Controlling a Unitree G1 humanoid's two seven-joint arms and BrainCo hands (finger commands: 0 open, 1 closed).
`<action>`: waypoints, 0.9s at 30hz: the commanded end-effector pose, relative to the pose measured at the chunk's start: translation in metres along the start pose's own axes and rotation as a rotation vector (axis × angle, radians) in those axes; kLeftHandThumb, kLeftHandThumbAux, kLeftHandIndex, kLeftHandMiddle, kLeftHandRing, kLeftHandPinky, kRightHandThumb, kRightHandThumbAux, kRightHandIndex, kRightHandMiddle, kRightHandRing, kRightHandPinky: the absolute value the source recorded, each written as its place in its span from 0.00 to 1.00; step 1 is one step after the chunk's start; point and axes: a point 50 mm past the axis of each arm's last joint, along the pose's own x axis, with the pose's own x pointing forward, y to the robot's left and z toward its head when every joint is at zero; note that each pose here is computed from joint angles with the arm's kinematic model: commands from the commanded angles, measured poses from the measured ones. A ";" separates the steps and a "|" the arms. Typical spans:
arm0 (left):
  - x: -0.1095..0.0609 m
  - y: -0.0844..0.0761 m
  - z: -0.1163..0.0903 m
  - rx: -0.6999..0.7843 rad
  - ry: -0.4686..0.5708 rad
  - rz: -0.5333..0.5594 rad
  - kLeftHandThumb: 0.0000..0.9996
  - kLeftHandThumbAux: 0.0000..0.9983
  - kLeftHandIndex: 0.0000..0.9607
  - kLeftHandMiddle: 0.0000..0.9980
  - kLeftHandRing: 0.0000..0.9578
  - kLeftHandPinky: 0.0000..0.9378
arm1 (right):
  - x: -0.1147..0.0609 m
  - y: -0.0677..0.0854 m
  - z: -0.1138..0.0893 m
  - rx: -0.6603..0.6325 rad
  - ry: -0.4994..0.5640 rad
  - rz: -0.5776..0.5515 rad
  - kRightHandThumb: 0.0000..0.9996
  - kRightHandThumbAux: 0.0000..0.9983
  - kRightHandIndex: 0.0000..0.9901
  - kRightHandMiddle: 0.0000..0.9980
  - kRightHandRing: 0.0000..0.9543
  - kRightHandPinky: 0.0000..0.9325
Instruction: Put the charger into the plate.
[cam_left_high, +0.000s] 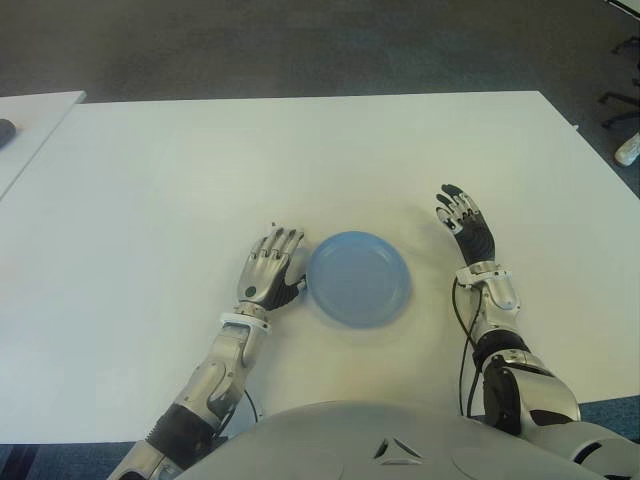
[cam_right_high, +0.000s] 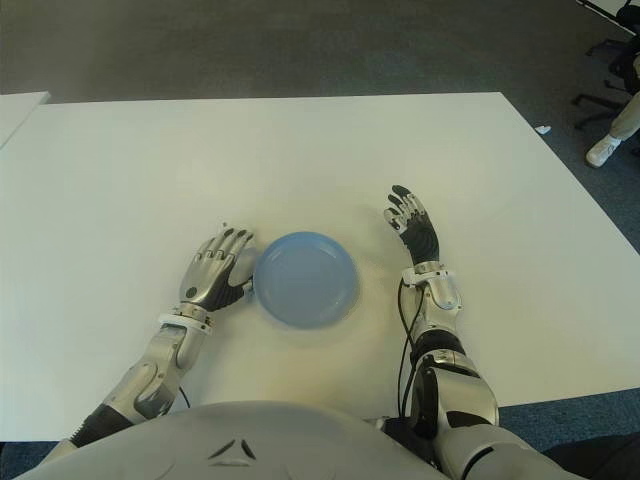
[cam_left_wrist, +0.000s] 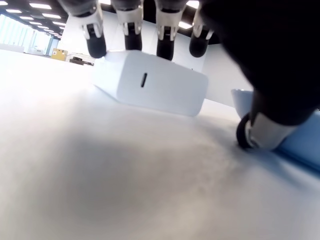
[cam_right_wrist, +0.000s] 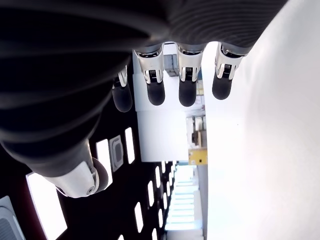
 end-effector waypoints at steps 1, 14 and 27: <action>-0.005 -0.010 -0.007 0.036 0.022 -0.044 0.00 0.56 0.07 0.11 0.09 0.09 | -0.027 0.016 -0.036 0.094 0.152 -0.018 0.25 0.67 0.12 0.10 0.08 0.07; -0.001 -0.003 -0.014 0.110 0.005 0.123 0.00 0.55 0.15 0.19 0.18 0.22 | -0.027 0.015 -0.035 0.094 0.153 -0.019 0.25 0.67 0.12 0.10 0.08 0.07; 0.000 0.008 -0.015 0.245 -0.005 0.241 0.09 0.50 0.09 0.09 0.09 0.10 | -0.028 0.014 -0.036 0.095 0.154 -0.020 0.25 0.67 0.12 0.10 0.08 0.07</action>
